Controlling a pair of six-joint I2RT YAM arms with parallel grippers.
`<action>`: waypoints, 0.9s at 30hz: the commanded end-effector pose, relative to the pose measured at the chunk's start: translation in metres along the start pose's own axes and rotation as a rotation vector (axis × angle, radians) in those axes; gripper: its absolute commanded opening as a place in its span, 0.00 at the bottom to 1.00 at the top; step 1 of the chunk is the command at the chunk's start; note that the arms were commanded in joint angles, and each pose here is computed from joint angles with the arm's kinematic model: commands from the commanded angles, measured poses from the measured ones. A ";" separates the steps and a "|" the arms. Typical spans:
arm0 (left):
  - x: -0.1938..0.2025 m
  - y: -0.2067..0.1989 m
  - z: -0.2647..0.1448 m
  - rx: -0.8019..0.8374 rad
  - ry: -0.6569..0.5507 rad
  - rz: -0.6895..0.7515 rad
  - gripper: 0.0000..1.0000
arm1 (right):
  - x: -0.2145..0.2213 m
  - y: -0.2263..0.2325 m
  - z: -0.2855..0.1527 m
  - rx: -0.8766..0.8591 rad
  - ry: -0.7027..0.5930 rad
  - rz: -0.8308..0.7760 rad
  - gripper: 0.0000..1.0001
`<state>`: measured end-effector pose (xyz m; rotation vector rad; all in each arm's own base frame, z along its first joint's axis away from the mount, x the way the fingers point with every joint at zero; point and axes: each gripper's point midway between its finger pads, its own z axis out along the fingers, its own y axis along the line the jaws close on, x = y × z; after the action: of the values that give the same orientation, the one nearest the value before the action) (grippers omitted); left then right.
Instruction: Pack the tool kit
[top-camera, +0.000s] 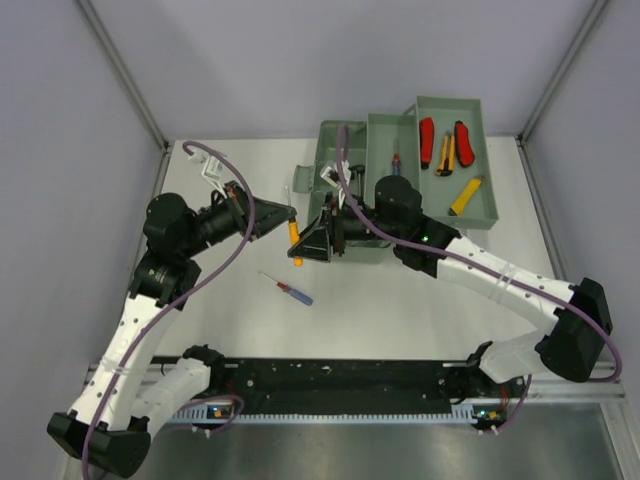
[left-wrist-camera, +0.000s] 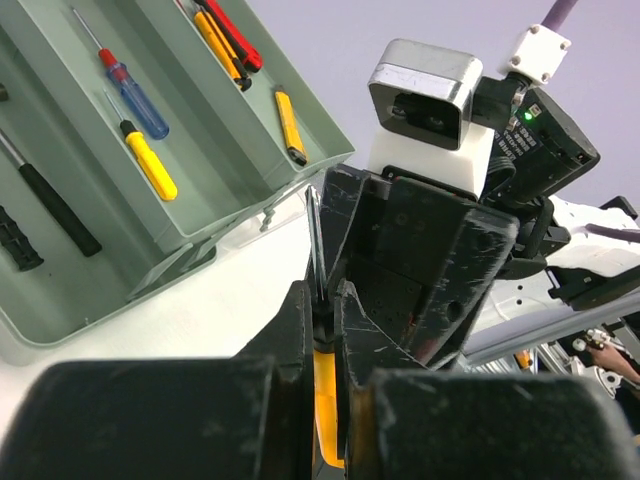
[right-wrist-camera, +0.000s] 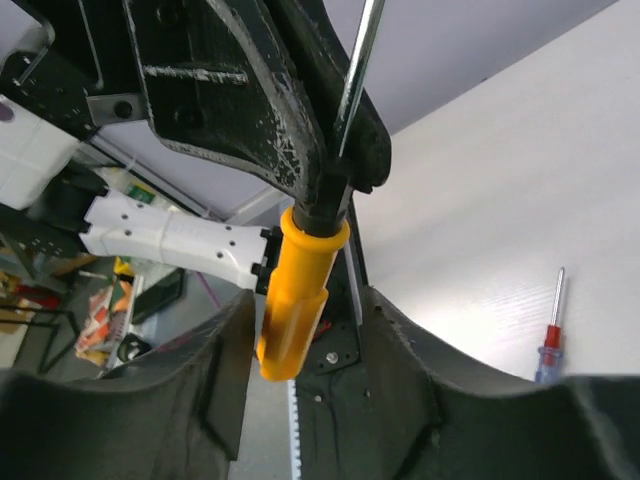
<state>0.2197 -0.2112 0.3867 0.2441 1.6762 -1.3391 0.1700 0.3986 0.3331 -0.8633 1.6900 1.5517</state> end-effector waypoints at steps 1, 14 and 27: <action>-0.007 -0.014 -0.002 0.055 -0.029 0.050 0.02 | -0.021 0.011 0.007 -0.021 -0.049 -0.015 0.35; -0.001 0.017 -0.013 -0.130 0.004 0.176 0.84 | -0.024 -0.024 -0.010 0.223 -0.024 -0.107 0.00; 0.007 0.124 -0.046 -0.613 -0.015 0.309 0.99 | -0.058 -0.161 -0.113 0.872 -0.053 -0.076 0.00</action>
<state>0.2581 -0.1458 0.3178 0.1455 1.8383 -0.7113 0.2809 0.3274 0.2919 -0.5865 1.9791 0.9208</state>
